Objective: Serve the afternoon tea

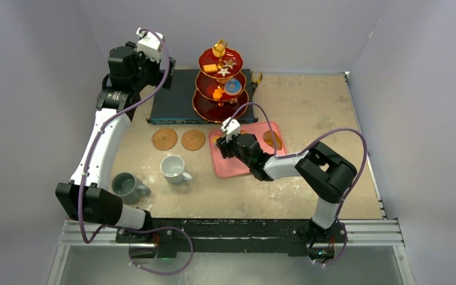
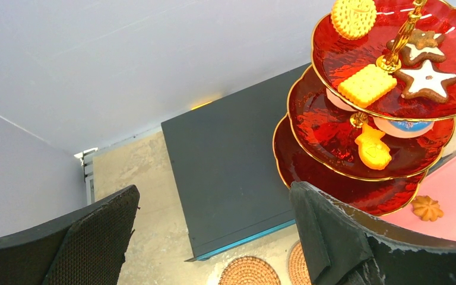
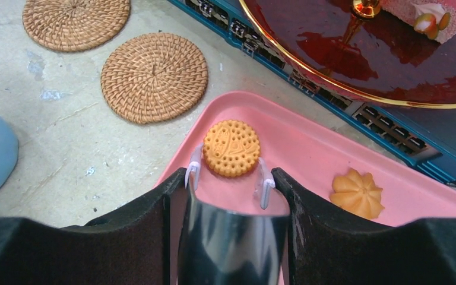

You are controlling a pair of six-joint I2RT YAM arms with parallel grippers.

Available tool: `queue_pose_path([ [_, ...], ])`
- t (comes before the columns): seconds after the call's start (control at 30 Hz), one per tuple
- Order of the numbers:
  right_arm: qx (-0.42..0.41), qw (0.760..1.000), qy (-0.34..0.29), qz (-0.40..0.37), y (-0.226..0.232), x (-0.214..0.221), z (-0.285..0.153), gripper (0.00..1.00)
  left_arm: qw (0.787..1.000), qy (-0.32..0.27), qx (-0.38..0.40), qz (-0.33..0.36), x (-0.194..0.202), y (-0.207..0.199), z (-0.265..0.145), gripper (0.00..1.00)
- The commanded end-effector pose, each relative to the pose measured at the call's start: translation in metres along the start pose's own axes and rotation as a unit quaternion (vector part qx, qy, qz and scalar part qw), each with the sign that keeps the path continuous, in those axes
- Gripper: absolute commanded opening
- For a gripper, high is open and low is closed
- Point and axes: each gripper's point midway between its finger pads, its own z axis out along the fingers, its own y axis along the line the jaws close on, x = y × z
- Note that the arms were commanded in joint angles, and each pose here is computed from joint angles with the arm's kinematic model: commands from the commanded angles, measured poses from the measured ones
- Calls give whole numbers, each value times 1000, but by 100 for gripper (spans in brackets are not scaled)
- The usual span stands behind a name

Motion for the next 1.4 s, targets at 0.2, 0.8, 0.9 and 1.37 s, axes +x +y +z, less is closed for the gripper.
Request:
queue_pose_path([
  [0.2, 10, 999, -33, -20, -1, -22, 16, 55, 999, -37, -11, 3, -31, 8, -13, 99],
  [0.8, 30, 996, -77, -41, -12, -50, 3, 35, 999, -36, -7, 0, -29, 7, -12, 99],
  [0.9, 39, 993, -101, -48, -17, -69, -8, 33, 999, -36, -7, 1, -29, 6, -12, 99],
  [1.37, 40, 984, -174, -23, -32, -151, -6, 32, 999, -38, -6, -3, -29, 6, -12, 99],
])
